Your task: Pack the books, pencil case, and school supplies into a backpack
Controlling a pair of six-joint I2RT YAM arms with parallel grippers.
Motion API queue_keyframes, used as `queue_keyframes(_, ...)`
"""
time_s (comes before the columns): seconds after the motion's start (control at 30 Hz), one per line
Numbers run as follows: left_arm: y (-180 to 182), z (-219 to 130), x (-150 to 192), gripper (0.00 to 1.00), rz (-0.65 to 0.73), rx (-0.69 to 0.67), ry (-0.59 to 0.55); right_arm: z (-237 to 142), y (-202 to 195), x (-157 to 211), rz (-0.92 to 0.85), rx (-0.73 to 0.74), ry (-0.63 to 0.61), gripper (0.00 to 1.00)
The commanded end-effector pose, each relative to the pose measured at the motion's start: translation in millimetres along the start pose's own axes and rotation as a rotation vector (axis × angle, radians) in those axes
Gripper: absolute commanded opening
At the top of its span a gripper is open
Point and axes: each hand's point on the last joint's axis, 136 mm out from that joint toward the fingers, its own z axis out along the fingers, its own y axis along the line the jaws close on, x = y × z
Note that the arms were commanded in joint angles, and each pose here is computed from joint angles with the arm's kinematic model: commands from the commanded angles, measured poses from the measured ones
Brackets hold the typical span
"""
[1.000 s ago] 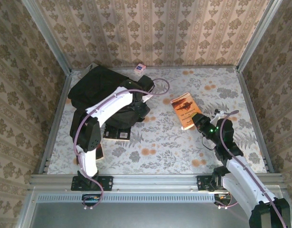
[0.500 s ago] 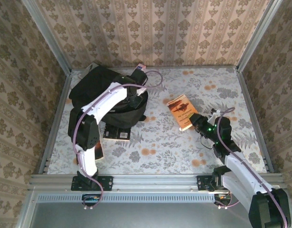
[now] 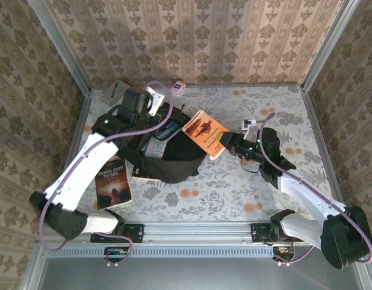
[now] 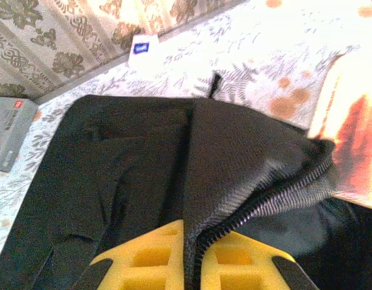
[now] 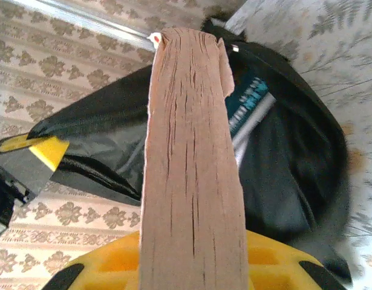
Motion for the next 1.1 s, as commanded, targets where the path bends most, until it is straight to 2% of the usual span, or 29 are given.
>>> queue_keyframes(0.0,-5.1,-21.7,-32.1,0.00,-0.117,0.072,-0.211,16.7,33.1,5.6,0.010,-0.104,0.054,0.00)
queue_keyframes(0.13,0.9,-34.0,-34.8,0.00,-0.191,0.066,-0.288,37.4,35.3,32.2,0.056,-0.100,0.149,0.00)
queue_keyframes(0.2,1.1,-35.0,-37.0,0.00,-0.213,0.077,-0.297,36.3,29.0,39.8,0.060,-0.074,0.151,0.00)
queue_keyframes(0.43,10.7,-31.3,-46.3,0.00,-0.238,0.034,-0.301,-12.8,17.4,38.4,-0.058,0.019,0.024,0.00)
queue_keyframes(0.57,11.2,-29.1,-56.4,0.00,-0.253,0.047,-0.319,-22.0,22.5,48.1,-0.050,-0.015,0.054,0.00)
queue_keyframes(0.9,1.3,-23.8,-70.5,0.00,-0.268,0.110,-0.317,2.7,22.9,54.7,-0.009,-0.070,0.103,0.00)
queue_keyframes(1.07,-5.8,-25.2,-71.6,0.00,-0.262,0.151,-0.315,28.9,19.0,40.5,0.037,-0.054,0.075,0.00)
